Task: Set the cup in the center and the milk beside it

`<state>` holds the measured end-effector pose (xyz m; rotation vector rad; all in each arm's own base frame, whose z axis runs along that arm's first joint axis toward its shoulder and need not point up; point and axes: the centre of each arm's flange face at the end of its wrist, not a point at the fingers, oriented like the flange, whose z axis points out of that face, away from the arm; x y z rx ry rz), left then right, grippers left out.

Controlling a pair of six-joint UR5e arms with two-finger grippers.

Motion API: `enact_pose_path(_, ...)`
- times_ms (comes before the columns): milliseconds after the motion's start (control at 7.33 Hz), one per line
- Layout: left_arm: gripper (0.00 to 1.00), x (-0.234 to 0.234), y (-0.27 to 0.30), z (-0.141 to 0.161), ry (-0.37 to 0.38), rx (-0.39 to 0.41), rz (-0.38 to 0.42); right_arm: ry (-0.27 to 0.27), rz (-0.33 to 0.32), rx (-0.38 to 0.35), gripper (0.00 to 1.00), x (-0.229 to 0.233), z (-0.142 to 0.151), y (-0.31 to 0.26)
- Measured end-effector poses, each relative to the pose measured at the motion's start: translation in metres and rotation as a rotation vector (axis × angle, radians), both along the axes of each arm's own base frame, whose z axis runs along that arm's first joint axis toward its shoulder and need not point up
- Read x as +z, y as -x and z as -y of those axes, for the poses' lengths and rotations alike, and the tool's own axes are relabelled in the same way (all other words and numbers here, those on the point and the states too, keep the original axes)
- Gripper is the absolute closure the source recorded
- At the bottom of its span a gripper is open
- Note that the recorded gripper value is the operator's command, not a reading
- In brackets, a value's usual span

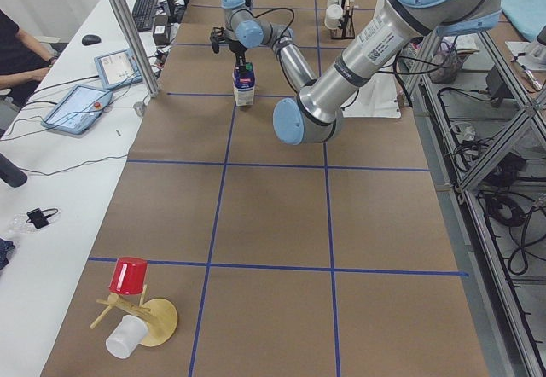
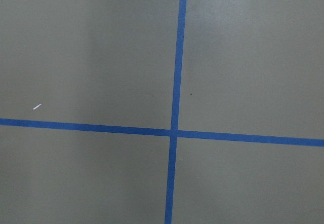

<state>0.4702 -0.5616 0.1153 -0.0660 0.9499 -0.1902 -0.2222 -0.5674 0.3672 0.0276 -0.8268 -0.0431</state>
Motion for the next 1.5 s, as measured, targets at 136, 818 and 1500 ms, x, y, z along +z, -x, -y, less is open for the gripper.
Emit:
enact_pose_path(136, 0.02, -0.002, 0.001, -0.001, -0.008, -0.003, -0.003, -0.001, 0.000, 0.000, 0.00, 0.000, 0.000, 0.000)
enact_pose_path(818, 0.02, 0.001, 0.070, 0.003, -0.145, -0.017, -0.023, 0.009, 0.009, 0.024, 0.00, 0.002, 0.005, -0.017)
enact_pose_path(1500, 0.02, 0.193, 0.251, -0.015, -0.285, 0.046, 0.117, -0.025, -0.105, 0.034, 0.00, 0.055, 0.004, -0.045)
